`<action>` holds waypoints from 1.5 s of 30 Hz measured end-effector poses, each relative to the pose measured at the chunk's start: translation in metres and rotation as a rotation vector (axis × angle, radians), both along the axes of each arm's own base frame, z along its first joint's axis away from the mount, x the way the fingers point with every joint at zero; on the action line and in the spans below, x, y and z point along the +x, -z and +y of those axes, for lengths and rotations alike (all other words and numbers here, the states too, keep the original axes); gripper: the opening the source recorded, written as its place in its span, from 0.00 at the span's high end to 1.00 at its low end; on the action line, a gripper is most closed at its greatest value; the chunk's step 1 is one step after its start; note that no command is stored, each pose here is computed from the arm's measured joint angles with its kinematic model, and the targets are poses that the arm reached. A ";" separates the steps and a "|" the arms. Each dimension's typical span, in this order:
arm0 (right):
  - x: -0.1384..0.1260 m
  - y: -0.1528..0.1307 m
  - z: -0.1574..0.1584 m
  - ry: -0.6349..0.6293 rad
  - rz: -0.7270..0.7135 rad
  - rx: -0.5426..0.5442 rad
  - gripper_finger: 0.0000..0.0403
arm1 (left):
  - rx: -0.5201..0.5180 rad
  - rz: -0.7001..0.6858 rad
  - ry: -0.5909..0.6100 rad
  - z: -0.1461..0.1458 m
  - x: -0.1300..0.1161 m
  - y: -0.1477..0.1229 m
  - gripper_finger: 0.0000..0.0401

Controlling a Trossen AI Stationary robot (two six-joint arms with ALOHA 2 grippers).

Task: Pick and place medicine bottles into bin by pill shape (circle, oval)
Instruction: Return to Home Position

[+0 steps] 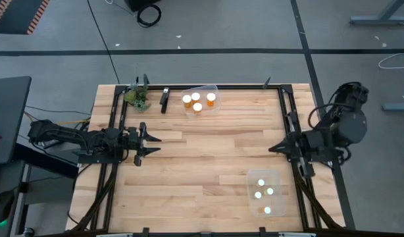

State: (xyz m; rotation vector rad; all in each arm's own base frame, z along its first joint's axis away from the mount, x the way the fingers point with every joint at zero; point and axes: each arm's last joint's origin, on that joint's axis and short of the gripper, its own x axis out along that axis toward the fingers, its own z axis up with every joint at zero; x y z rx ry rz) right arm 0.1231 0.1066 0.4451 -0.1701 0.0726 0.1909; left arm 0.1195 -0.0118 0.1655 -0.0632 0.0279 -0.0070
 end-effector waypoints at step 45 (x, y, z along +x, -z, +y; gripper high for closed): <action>-0.058 0.203 -0.081 0.110 -0.219 0.206 0.98 | 0.000 -0.001 -0.001 0.000 0.000 0.000 0.57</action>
